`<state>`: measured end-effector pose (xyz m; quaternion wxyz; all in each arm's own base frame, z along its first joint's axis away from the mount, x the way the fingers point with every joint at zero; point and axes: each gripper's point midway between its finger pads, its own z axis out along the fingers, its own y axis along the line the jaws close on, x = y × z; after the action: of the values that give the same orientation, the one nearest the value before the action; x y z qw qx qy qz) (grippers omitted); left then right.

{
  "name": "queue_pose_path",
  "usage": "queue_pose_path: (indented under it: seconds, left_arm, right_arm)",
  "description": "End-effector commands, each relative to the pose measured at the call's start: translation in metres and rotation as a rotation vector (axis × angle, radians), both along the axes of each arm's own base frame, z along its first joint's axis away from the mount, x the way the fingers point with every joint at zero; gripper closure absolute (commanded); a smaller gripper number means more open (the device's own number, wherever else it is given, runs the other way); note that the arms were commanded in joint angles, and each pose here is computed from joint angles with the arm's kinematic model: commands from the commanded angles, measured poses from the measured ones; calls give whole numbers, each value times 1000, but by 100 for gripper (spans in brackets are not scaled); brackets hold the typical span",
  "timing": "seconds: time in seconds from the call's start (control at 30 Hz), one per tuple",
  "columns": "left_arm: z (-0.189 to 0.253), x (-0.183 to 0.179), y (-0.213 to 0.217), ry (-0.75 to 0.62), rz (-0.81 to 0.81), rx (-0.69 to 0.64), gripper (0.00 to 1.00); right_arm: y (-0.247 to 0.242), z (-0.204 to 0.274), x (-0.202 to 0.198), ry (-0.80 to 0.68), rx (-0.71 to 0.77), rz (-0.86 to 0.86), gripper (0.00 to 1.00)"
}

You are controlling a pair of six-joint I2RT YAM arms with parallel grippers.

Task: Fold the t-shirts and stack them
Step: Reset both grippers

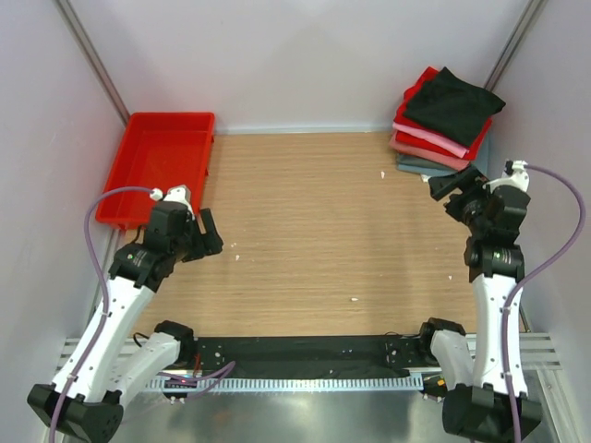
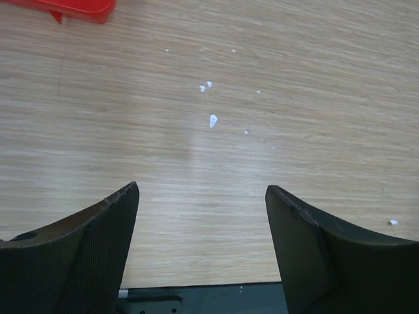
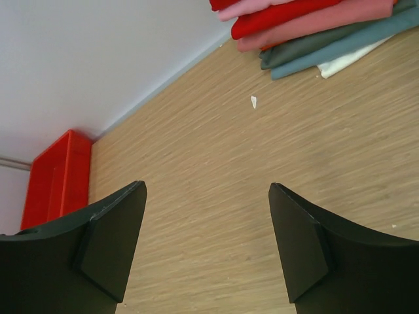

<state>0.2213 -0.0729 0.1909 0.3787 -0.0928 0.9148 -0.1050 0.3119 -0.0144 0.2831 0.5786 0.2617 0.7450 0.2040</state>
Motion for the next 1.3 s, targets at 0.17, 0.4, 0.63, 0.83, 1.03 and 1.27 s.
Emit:
queue_pose_path:
  seconds: [0.17,0.4,0.63,0.83,1.03,1.27]
  left_arm:
    - [37,66,26,-267,151,128,19]
    - [11,110,33,-431,198,171,18]
    - [-45,147,65,-467,343,197,12]
    - [-50,185,85,-506,329,303,13]
    - [-47,215,82,-581,139,312,13]
    - [-79,222,101,-582,85,297,15]
  right_arm:
    - [14,-3,-22,-22,-19,9,18]
    - [44,-30,-33,26,62,99,18]
    - [75,-57,-43,40,124,192,18]
    - [82,-65,-49,60,81,223,18]
    - [89,-69,-57,81,49,268,17]
    - [87,-74,-60,112,18,271,17]
